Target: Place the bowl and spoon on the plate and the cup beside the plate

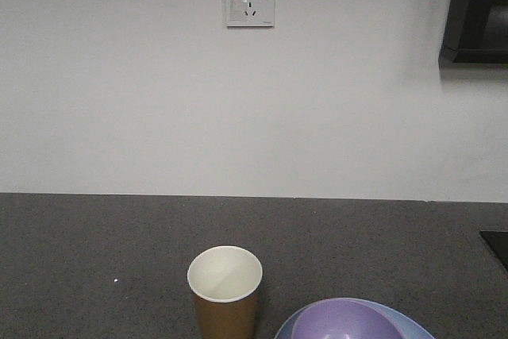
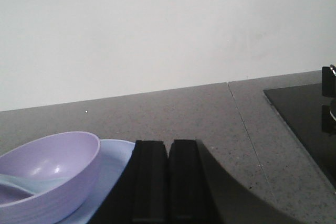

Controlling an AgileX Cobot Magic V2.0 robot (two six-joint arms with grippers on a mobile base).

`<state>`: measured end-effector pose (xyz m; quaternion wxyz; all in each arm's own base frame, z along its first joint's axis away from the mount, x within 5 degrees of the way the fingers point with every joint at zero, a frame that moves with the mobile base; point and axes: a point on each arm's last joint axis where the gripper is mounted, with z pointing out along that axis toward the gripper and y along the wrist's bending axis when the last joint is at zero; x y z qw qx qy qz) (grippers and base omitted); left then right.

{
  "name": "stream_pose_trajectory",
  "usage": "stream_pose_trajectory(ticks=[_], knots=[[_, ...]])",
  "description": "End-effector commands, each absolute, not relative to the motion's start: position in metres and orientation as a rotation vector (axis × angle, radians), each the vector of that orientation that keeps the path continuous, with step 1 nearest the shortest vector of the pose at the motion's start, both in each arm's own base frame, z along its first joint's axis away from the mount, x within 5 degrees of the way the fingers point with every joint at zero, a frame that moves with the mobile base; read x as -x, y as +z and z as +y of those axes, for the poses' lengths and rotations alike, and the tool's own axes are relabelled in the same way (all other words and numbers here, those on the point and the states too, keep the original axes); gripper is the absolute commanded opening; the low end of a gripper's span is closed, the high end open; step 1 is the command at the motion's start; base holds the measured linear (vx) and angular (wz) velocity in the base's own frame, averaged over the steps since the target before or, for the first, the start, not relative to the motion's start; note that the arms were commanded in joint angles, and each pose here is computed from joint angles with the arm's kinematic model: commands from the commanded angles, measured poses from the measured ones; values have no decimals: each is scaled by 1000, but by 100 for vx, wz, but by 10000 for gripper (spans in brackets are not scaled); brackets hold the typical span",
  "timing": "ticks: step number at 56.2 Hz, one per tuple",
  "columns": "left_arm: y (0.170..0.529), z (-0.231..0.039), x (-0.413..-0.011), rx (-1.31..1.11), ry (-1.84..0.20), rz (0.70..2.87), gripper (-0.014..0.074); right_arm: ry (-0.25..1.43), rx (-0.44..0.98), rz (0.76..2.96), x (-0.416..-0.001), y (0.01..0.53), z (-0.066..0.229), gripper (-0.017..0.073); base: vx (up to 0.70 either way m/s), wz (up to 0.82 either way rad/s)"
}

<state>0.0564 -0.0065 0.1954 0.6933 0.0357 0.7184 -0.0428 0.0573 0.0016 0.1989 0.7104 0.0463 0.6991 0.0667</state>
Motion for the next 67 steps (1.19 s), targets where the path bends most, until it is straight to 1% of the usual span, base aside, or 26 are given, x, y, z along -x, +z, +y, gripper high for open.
stream_pose_trajectory(ticks=[1,67], knots=[[212,-6,-54,-57,-109,1492,-3,139,-89,1450,-56,207,1,-8,0,0],[212,-6,-54,-57,-109,1492,-3,139,-89,1454,-56,207,1,-8,0,0]])
